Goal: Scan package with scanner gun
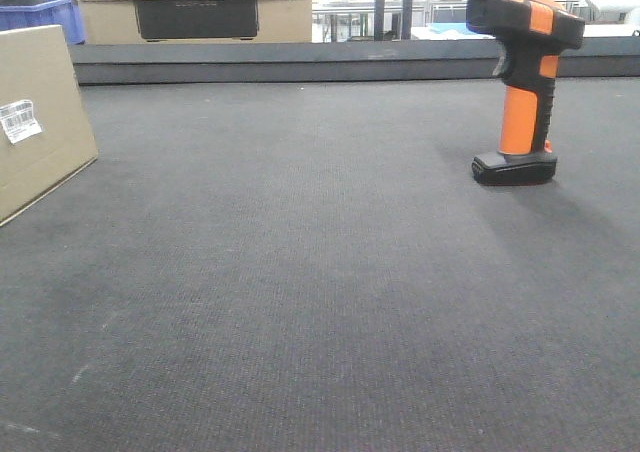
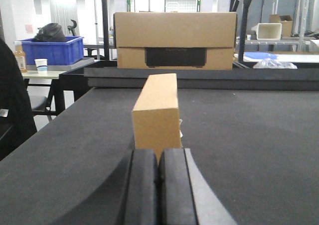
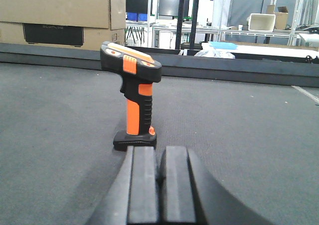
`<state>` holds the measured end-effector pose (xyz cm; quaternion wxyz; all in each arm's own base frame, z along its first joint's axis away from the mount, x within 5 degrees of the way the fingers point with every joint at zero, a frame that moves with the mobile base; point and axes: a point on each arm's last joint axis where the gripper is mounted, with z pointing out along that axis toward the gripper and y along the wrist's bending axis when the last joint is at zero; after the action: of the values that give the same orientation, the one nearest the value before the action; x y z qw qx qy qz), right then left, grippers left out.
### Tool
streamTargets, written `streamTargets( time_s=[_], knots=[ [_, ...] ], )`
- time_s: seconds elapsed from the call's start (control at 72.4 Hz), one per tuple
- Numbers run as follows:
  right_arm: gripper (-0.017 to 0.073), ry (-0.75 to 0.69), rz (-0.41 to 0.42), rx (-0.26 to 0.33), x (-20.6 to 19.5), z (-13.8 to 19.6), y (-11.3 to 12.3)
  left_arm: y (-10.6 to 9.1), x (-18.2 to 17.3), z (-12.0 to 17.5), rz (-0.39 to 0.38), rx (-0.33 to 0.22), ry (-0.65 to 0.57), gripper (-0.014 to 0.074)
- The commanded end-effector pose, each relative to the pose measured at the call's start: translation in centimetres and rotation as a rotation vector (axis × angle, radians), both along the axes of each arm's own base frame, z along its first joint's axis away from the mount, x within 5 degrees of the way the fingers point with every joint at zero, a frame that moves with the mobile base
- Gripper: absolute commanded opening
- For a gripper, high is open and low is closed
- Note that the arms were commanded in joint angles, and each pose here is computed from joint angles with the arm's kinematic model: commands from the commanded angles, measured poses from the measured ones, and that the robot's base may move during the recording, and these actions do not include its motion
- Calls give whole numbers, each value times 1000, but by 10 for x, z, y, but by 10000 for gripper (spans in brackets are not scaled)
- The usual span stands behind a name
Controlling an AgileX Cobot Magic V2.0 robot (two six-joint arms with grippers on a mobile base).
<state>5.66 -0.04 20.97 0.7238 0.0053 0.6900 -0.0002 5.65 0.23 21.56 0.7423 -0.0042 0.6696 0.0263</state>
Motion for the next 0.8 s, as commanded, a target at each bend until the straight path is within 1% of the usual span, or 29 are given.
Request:
streamTargets(
  time_s=[0.0, 0.097, 0.318, 0.594, 0.787],
  knots=[
    [-163, -21, -3, -4, 0, 2, 0, 0, -1, 2, 3, -9, -35, -111],
    [-163, -21, -3, -4, 0, 2, 0, 0, -1, 1, 2, -9, -23, -111],
    [-163, -21, -3, -4, 0, 2, 0, 0, -1, 0, 6, 37, -14, -111],
    [-163, -21, -3, -4, 0, 2, 0, 0, 0, -2, 8, 29, 11, -111],
    [-163, -21, -3, -4, 0, 2, 0, 0, 0, -2, 7, 29, 8, -111]
  ],
)
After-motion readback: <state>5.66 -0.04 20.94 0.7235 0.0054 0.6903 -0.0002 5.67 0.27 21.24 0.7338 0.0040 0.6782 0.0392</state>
